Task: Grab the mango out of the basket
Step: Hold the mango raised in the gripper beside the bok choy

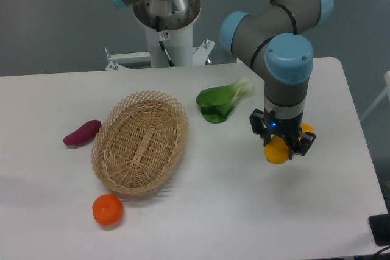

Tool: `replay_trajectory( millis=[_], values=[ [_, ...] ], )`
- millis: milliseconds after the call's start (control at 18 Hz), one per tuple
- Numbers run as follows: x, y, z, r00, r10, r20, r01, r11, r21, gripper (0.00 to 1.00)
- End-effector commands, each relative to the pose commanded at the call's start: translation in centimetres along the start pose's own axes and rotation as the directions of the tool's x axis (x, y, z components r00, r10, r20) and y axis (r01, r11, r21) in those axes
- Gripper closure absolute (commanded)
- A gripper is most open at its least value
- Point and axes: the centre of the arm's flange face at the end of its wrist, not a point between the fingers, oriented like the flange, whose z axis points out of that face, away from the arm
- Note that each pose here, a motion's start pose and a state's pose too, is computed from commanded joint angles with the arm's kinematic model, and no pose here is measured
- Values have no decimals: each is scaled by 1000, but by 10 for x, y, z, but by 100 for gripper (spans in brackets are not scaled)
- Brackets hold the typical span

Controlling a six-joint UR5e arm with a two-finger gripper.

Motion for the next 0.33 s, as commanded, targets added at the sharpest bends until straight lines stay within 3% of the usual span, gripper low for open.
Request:
replay_trajectory(
  millis=[333],
  values=[
    [-5,0,0,997,30,-77,-31,999,-10,48]
  ],
)
